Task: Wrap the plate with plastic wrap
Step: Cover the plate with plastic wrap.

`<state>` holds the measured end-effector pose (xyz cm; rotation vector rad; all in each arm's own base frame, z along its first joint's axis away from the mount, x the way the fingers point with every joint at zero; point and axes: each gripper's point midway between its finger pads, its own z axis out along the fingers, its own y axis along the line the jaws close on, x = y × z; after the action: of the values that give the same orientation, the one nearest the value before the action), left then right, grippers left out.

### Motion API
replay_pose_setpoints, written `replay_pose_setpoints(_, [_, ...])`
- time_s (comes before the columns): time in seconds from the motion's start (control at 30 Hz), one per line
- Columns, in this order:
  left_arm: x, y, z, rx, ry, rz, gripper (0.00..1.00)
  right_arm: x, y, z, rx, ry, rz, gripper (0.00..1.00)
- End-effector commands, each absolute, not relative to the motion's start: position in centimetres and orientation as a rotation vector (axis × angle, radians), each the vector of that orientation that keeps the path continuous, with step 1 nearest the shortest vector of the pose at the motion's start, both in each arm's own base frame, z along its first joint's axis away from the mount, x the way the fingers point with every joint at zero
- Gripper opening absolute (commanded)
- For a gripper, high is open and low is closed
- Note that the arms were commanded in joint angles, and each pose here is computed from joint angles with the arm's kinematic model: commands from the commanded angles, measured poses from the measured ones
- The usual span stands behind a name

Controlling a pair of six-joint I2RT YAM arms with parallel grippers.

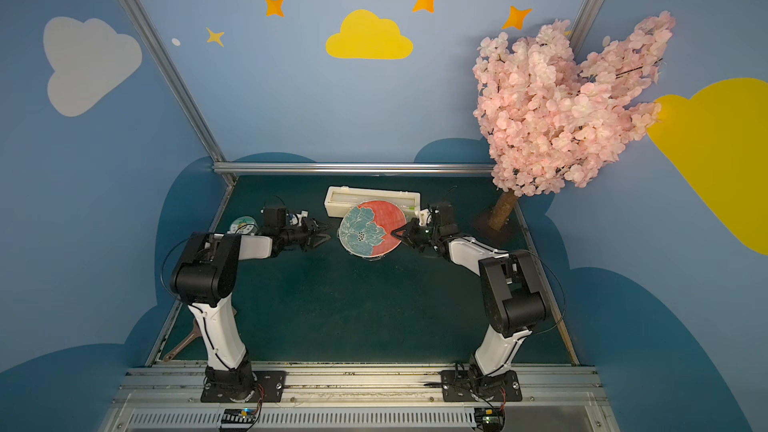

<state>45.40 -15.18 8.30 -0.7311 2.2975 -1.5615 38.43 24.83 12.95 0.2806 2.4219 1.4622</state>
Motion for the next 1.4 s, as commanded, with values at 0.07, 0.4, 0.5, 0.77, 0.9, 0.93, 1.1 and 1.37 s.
replay_pose_setpoints(0.07, [45.5, -14.2, 12.1, -0.582, 2.258, -1.56, 0.52, 39.1, 26.4, 19.1, 0.061, 2.233, 1.569, 0.02])
replay_pose_setpoints(0.4, [46.2, -19.5, 14.5, -0.336, 2.154, -1.763, 0.38, 38.8, 27.4, 19.2, 0.02, 2.239, 1.576, 0.02])
replay_pose_setpoints(0.5, [46.2, -20.7, 14.0, -0.317, 2.173, -1.777, 0.35, 38.8, 27.7, 19.2, 0.013, 2.246, 1.578, 0.01])
replay_pose_setpoints(0.77, [45.5, -22.8, 12.8, -0.298, 2.215, -1.795, 0.33, 38.8, 27.9, 19.6, 0.001, 2.239, 1.576, 0.01])
replay_pose_setpoints(0.9, [45.2, -24.0, 13.0, -0.27, 2.215, -1.808, 0.32, 38.8, 28.5, 19.4, -0.01, 2.244, 1.584, 0.0])
replay_pose_setpoints(0.93, [45.2, -24.3, 13.1, -0.261, 2.212, -1.812, 0.32, 38.7, 28.6, 19.3, -0.011, 2.246, 1.586, 0.0])
replay_pose_setpoints(1.1, [45.0, -24.3, 13.3, -0.255, 2.203, -1.818, 0.19, 38.6, 28.7, 19.1, -0.008, 2.254, 1.581, 0.0])
replay_pose_setpoints(1.37, [44.8, -23.5, 13.8, -0.244, 2.19, -1.818, 0.03, 38.4, 28.2, 18.2, 0.022, 2.279, 1.555, 0.12])
